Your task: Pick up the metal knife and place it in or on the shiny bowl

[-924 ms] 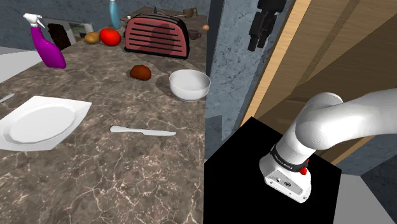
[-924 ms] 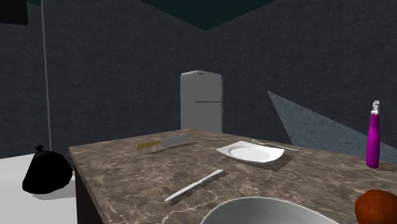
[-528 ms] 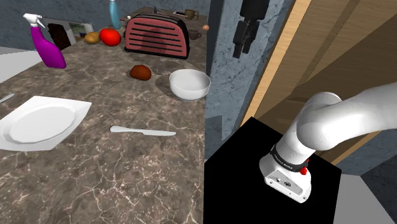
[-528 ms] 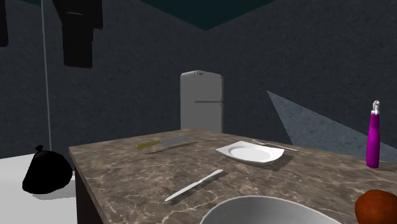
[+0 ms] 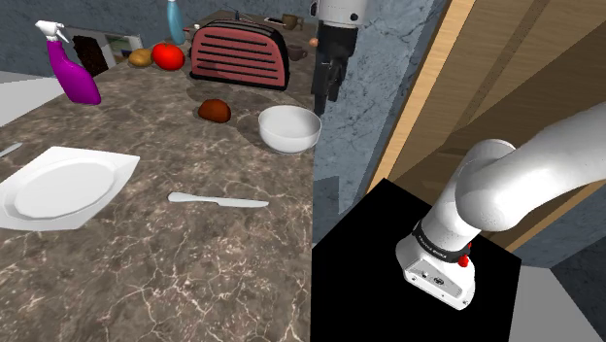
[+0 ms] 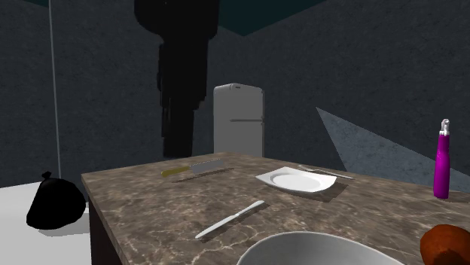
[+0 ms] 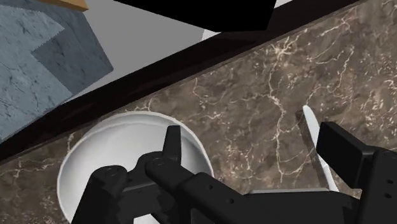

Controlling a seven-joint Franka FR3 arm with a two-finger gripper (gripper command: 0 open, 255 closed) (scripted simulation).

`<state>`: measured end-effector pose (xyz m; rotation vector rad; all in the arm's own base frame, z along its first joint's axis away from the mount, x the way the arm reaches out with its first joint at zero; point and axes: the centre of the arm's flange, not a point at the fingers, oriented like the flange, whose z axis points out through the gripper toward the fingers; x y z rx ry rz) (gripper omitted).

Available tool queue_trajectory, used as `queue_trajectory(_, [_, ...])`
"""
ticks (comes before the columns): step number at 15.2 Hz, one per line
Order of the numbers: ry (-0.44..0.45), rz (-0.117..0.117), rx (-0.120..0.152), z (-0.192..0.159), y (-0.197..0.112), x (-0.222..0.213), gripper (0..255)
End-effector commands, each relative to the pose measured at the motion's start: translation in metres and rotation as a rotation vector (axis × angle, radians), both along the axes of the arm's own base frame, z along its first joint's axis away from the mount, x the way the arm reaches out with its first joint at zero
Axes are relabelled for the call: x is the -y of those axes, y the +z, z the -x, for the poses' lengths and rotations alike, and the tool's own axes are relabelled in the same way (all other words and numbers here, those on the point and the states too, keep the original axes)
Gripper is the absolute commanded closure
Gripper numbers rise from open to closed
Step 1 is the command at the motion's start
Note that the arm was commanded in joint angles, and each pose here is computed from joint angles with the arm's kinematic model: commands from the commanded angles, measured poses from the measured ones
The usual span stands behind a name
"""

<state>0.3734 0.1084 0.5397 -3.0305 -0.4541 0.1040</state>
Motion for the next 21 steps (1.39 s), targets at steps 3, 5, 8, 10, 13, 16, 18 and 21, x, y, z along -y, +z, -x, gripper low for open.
queue_trajectory(3, [0.075, 0.008, -0.001, -0.023, -0.028, -0.042, 0])
queue_trajectory(5, [0.113, 0.012, -0.002, -0.033, -0.042, -0.063, 0])
queue_trajectory(8, [0.168, 0.019, -0.003, -0.047, -0.063, -0.096, 0])
queue_trajectory(10, [0.206, 0.023, -0.003, -0.055, -0.077, -0.118, 0])
queue_trajectory(13, [0.261, 0.03, -0.005, -0.065, -0.098, -0.152, 0])
queue_trajectory(16, [0.317, 0.036, -0.006, -0.074, -0.12, -0.186, 0])
queue_trajectory(18, [0.354, 0.041, -0.007, -0.079, -0.134, -0.208, 0])
queue_trajectory(21, [0.41, 0.047, -0.008, -0.084, -0.156, -0.243, 0])
